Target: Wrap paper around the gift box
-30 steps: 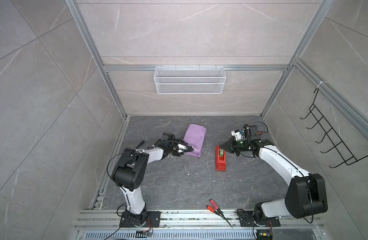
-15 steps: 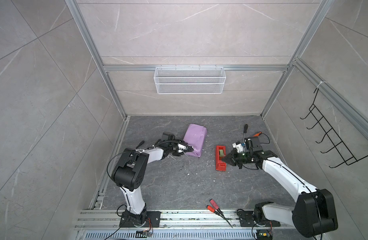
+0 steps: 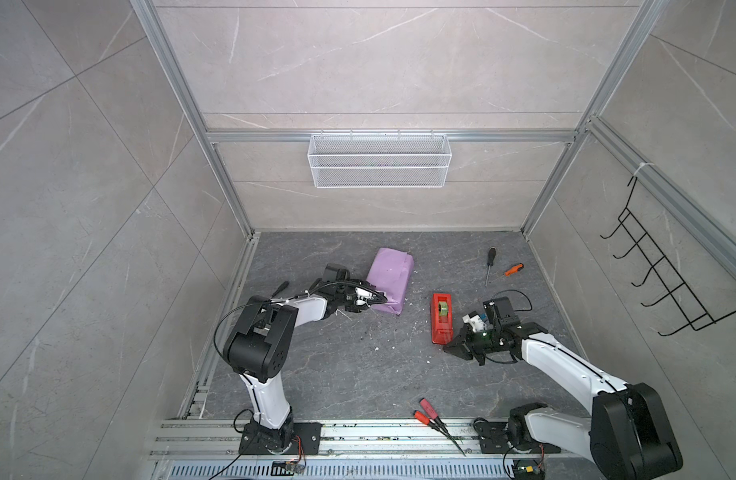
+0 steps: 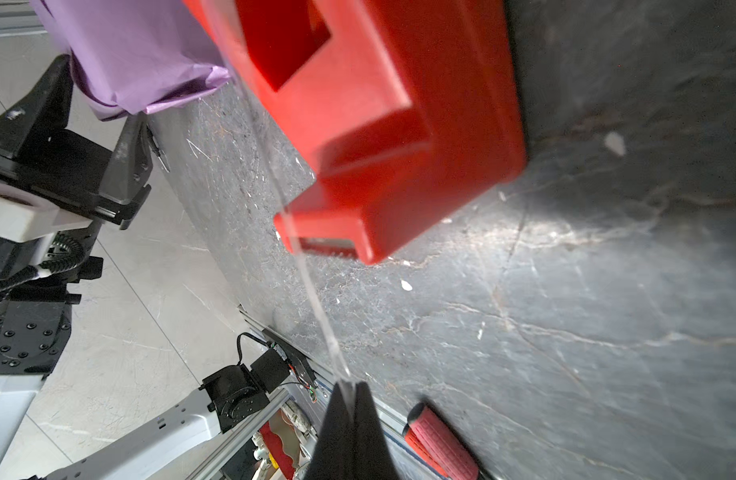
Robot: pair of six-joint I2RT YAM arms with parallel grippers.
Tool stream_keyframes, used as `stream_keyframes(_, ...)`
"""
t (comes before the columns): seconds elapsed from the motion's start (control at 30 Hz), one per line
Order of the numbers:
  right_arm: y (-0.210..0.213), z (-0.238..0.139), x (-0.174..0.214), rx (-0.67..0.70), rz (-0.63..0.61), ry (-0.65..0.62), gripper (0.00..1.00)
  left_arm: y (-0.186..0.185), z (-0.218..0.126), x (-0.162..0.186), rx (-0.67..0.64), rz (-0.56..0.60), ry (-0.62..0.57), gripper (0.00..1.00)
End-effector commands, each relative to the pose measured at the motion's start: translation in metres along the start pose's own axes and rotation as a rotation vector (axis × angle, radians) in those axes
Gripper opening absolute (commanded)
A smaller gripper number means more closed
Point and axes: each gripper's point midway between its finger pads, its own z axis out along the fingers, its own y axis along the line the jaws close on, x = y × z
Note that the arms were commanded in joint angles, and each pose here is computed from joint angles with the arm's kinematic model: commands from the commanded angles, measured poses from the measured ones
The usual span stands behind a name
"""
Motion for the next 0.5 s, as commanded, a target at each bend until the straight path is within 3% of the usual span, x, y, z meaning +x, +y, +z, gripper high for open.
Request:
stream_keyframes(0.0,-0.010,0.012,0.001,0.014,0.016,0.027,0.00,-0.050,0.006,0.028,0.145,-0.107,0.102,0.48)
stream_keyframes(0.23,-0.027,0.028,-0.003,0.091,0.015,0.041,0.00,-0.052,0.006,0.029,0.148,-0.108,0.106,0.49)
stream_keyframes(0.47,0.004,0.008,0.007,0.070,-0.053,0.021,0.00,-0.052,0.007,0.030,0.150,-0.107,0.106,0.49)
